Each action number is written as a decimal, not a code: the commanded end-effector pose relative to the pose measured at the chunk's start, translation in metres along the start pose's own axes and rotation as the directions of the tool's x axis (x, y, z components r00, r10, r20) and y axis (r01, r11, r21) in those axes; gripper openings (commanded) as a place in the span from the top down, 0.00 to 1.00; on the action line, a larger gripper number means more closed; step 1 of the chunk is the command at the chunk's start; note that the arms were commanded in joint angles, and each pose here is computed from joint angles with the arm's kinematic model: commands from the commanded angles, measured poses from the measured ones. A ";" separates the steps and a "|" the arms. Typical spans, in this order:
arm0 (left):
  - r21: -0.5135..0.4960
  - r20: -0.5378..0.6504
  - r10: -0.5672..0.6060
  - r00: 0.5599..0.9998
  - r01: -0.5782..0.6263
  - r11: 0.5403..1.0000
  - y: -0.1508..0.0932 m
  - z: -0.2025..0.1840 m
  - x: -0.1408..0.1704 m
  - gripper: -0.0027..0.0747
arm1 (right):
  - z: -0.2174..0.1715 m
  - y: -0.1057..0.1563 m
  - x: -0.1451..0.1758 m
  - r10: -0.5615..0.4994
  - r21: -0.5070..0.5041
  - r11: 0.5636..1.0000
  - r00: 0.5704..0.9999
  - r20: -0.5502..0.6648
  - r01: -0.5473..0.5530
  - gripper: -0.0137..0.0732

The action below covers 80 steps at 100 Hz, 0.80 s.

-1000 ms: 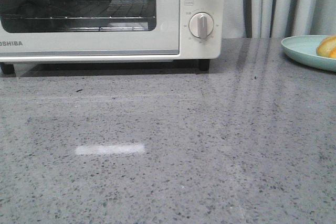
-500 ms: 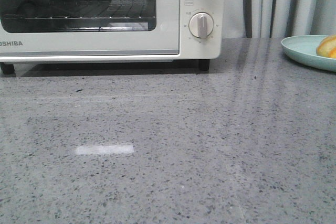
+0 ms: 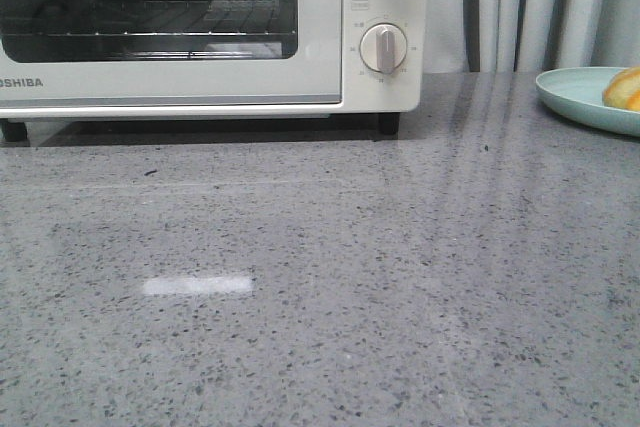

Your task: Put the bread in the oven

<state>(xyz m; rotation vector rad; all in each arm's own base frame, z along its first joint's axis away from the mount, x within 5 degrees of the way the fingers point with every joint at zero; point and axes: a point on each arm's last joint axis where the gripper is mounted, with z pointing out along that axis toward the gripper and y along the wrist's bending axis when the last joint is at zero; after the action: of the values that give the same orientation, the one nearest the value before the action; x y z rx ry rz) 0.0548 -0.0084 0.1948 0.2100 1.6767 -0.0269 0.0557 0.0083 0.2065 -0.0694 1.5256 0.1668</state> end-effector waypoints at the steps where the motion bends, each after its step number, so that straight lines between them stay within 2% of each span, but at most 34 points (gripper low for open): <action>1: 0.003 0.179 -0.170 0.969 0.172 0.985 0.002 -0.002 -0.009 0.99 | -0.005 0.000 -0.023 0.155 -0.049 0.988 0.945 0.288 -0.147 0.91; 9: 0.044 0.267 -0.420 0.868 0.424 0.905 0.006 -0.004 -0.016 0.99 | -0.006 -0.002 -0.025 0.257 -0.058 0.966 0.915 0.310 -0.252 0.91; 15: 0.073 0.308 -0.574 0.759 0.582 0.810 0.010 -0.005 -0.019 0.99 | -0.005 -0.003 -0.022 0.288 -0.054 0.957 0.917 0.275 -0.284 0.91; 18: 0.078 0.325 -0.608 0.725 0.620 0.781 0.012 -0.005 -0.020 0.99 | -0.004 -0.002 -0.019 0.290 -0.050 0.957 0.923 0.253 -0.287 0.91; 26: 0.110 0.324 -0.738 0.592 0.751 0.651 0.015 -0.006 -0.020 0.99 | -0.003 -0.002 -0.014 0.292 -0.041 0.956 0.936 0.198 -0.289 0.91; 31: 0.135 0.298 -0.827 0.477 0.837 0.531 0.016 -0.005 -0.018 0.99 | -0.003 -0.002 -0.014 0.294 -0.039 0.956 0.937 0.188 -0.292 0.91; 36: 0.150 0.279 -0.881 0.383 0.889 0.434 0.016 -0.005 -0.016 0.99 | -0.003 -0.002 -0.014 0.294 -0.040 0.956 0.937 0.191 -0.292 0.91; 38: 0.154 0.273 -0.896 0.351 0.903 0.401 0.017 -0.005 -0.016 0.99 | -0.003 -0.002 -0.014 0.294 -0.040 0.956 0.936 0.195 -0.292 0.91; 43: 0.159 0.261 -0.910 0.322 0.915 0.370 0.016 -0.005 -0.015 0.99 | -0.003 -0.002 -0.016 0.302 -0.044 0.953 0.930 0.209 -0.299 0.91; 48: 0.166 0.243 -0.911 0.333 0.911 0.377 0.014 -0.005 -0.016 0.99 | -0.004 -0.003 -0.018 0.337 -0.049 0.941 0.914 0.227 -0.335 0.91; 57: 0.192 0.207 -0.879 0.429 0.864 0.466 0.009 -0.007 -0.026 0.99 | -0.005 -0.003 -0.025 0.415 -0.061 0.909 0.884 0.217 -0.412 0.91; 63: 0.216 0.193 -0.816 0.545 0.788 0.577 0.004 -0.011 -0.040 0.99 | -0.006 -0.001 -0.032 0.427 -0.069 0.904 0.885 0.187 -0.422 0.91; 68: 0.215 0.186 -0.725 0.663 0.692 0.689 0.001 -0.014 -0.052 0.99 | -0.007 0.002 -0.038 0.424 -0.071 0.906 0.894 0.146 -0.418 0.91; 70: 0.218 0.176 -0.698 0.694 0.664 0.715 0.000 -0.015 -0.057 0.99 | -0.007 0.003 -0.040 0.417 -0.070 0.909 0.900 0.126 -0.412 0.91; 71: 0.213 0.173 -0.662 0.729 0.629 0.748 -0.001 -0.016 -0.060 0.99 | -0.007 0.003 -0.041 0.410 -0.069 0.912 0.905 0.115 -0.404 0.91; 72: 0.215 0.165 -0.660 0.733 0.627 0.749 -0.001 -0.016 -0.060 0.99 | -0.007 0.004 -0.042 0.405 -0.068 0.914 0.908 0.110 -0.400 0.91; 76: 0.204 0.152 -0.587 0.795 0.556 0.806 -0.002 -0.016 -0.072 0.99 | -0.007 0.005 -0.046 0.372 -0.062 0.928 0.924 0.083 -0.368 0.91; 80: 0.194 0.139 -0.549 0.824 0.521 0.831 -0.002 -0.015 -0.080 0.99 | -0.007 0.005 -0.051 0.338 -0.056 0.941 0.938 0.072 -0.335 0.91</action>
<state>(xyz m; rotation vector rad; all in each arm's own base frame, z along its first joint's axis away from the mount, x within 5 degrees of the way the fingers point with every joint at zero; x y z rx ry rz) 0.0471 -0.0164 0.2499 -0.2862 1.4718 -0.7028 0.0497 0.0103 0.2341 0.2106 1.4871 0.5212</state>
